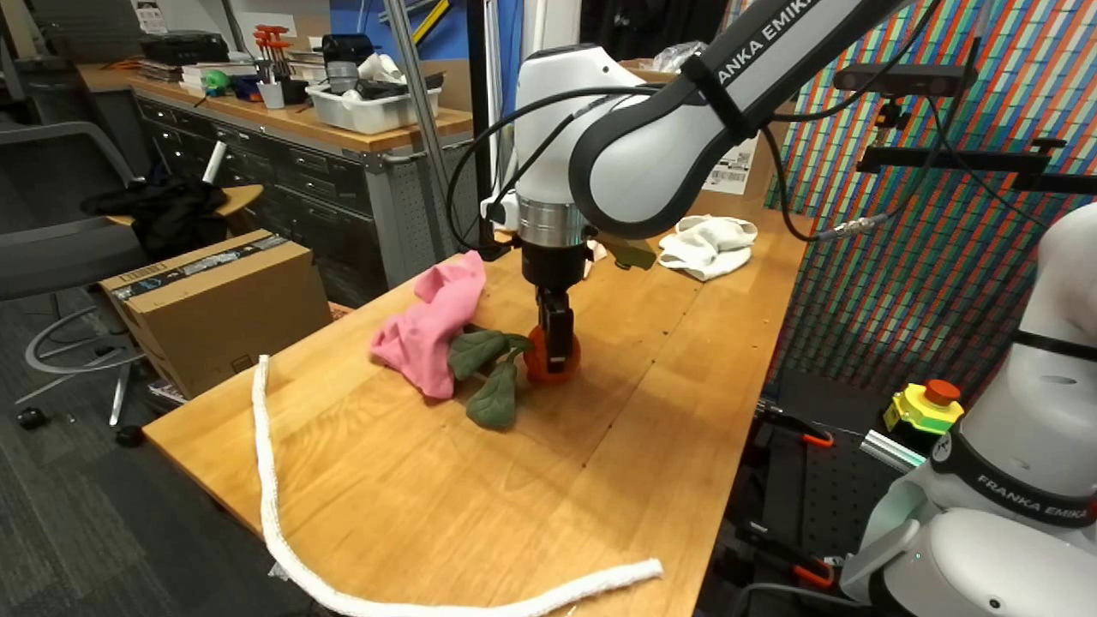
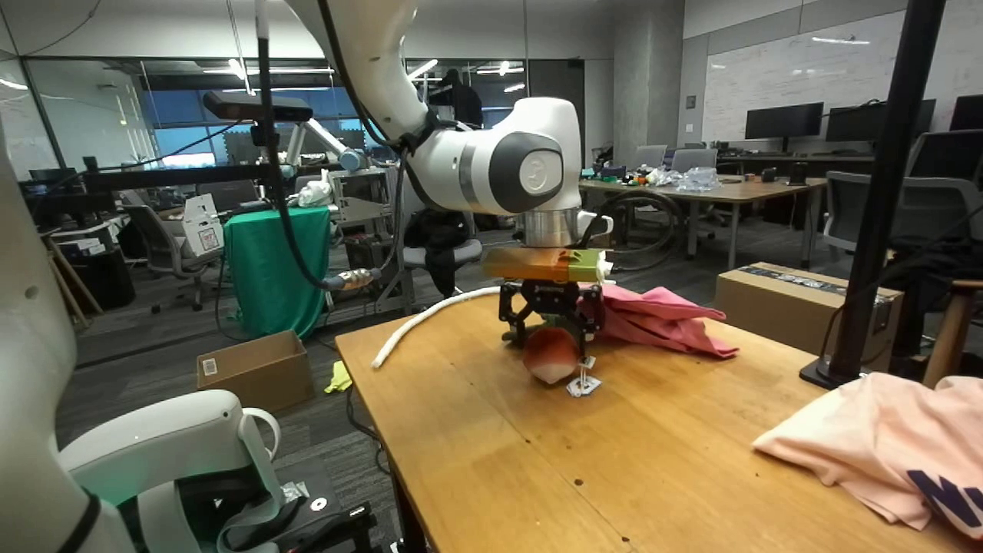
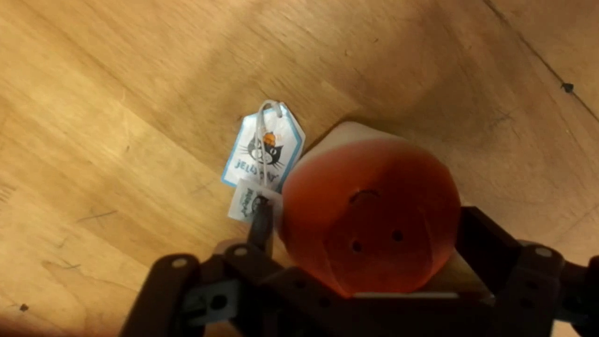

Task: Move the towel to the right, move the rope to the left, move the peach shirt to the right, move the radish forwards

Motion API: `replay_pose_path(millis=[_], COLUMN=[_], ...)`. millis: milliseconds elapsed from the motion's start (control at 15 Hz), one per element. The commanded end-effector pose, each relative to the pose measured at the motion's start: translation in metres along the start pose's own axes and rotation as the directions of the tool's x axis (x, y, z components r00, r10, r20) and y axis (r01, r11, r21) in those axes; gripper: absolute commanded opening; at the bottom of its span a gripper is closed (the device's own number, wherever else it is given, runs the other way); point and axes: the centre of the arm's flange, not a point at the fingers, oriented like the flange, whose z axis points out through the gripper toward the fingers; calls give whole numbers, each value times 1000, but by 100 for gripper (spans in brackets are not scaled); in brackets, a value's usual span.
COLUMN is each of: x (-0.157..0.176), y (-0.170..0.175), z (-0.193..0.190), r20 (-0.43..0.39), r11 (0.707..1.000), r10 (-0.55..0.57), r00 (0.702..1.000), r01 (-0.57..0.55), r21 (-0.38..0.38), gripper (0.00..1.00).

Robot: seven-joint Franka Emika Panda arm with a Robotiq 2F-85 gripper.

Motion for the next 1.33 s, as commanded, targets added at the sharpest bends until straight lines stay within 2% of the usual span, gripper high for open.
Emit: replay_pose_path(millis=[0, 200, 333, 600, 667, 800, 1000, 1267], x=[-2, -8, -13, -25, -28, -38, -61, -100], y=[6, 7, 7, 10, 11, 14, 23, 39], z=[5, 1, -1, -4, -5, -6, -6, -10], r20=[-11, 2, 11, 39, 50, 76, 119, 139], r11=[1000, 996, 992, 988, 988, 987, 984, 973], r10=[14, 19, 19, 31, 34, 46, 84, 177], r00=[1000, 1000, 1000, 999, 998, 996, 989, 974], r01=[-14, -19, -21, -37, -42, -57, -101, -195], r21=[22, 83, 125, 151, 151, 150, 147, 126], gripper=[74, 48, 35, 7, 4, 7, 6, 6])
